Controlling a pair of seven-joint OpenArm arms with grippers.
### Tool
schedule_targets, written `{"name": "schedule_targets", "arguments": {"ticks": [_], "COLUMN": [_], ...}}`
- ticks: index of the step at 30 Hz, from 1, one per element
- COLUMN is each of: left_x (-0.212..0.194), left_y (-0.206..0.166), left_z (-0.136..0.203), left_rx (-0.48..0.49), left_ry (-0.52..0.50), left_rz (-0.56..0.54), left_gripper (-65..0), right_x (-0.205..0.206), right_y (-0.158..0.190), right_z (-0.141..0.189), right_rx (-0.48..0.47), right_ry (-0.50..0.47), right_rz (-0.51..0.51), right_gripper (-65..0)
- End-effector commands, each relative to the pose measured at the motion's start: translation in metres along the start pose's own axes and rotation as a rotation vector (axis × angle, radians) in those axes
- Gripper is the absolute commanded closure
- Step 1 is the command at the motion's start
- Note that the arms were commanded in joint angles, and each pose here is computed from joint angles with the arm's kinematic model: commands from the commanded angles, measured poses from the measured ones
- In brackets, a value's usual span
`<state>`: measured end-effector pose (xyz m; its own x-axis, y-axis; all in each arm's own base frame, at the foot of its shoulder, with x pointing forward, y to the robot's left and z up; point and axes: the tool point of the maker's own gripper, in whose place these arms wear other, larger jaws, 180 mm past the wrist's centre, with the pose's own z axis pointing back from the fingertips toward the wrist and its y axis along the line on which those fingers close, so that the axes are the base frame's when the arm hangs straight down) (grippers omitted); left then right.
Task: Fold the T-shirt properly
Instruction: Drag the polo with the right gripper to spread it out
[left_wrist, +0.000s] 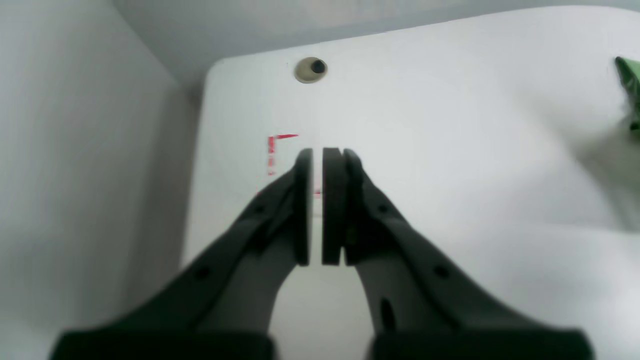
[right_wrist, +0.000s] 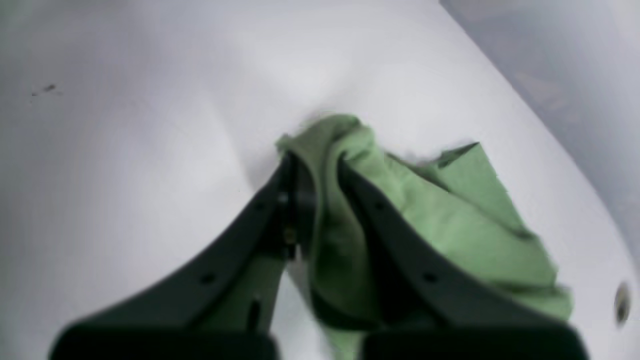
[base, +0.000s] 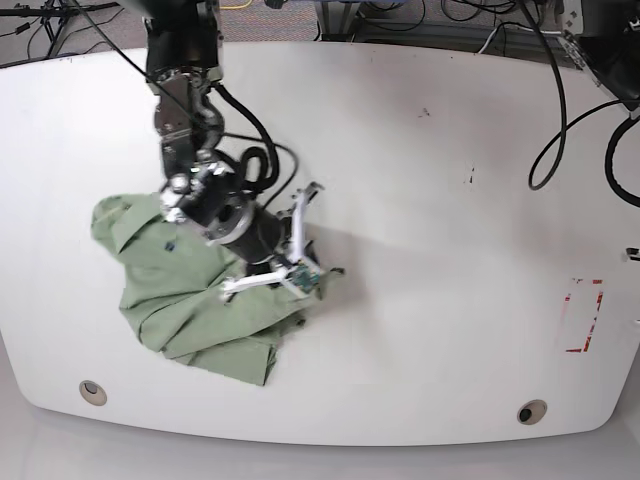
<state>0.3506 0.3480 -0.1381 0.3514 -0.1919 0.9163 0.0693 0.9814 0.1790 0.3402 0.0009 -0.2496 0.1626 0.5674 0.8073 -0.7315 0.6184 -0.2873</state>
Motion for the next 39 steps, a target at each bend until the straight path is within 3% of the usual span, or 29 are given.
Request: {"name": "schedule_targets", "arguments": {"ticks": [1,6,11,19,23,32,39], "left_x": [0.025,0.026,0.025,0.025,0.024,0.014,0.01], "left_y": [0.017,0.037,0.05,0.052,0.052,0.039,0.008], "left_z": [0.013,0.026,0.036,0.038,0.036,0.028,0.007], "left_rx": [0.046,0.101,0.14,0.145,0.142,0.109,0.017], "left_ry": [-0.063,-0.05,-0.035,-0.036,-0.032,-0.032,0.008], "left_rz": [-0.041,-0.053,-0.053,-0.051,-0.046,-0.011,-0.059], "left_gripper": [-1.1,-1.1,-1.1,-1.1,-1.1,-1.1,-1.1], "right_x": [0.051,0.092,0.113,0.114,0.109,0.051,-0.003], "right_y": [0.045,0.11,0.15,0.159,0.14,0.059,-0.011], "right_z": [-0.015,-0.028,-0.028,-0.028,-0.029,-0.016,0.003], "right_rx": [0.099,0.201,0.248,0.248,0.206,0.029,-0.14], "right_ry": [-0.113,-0.184,-0.215,-0.213,-0.196,-0.066,0.056], "right_rz": [0.096,0.211,0.311,0.357,0.324,0.269,0.137], "right_gripper": [0.0,0.0,0.0,0.0,0.0,0.0,0.0]}}
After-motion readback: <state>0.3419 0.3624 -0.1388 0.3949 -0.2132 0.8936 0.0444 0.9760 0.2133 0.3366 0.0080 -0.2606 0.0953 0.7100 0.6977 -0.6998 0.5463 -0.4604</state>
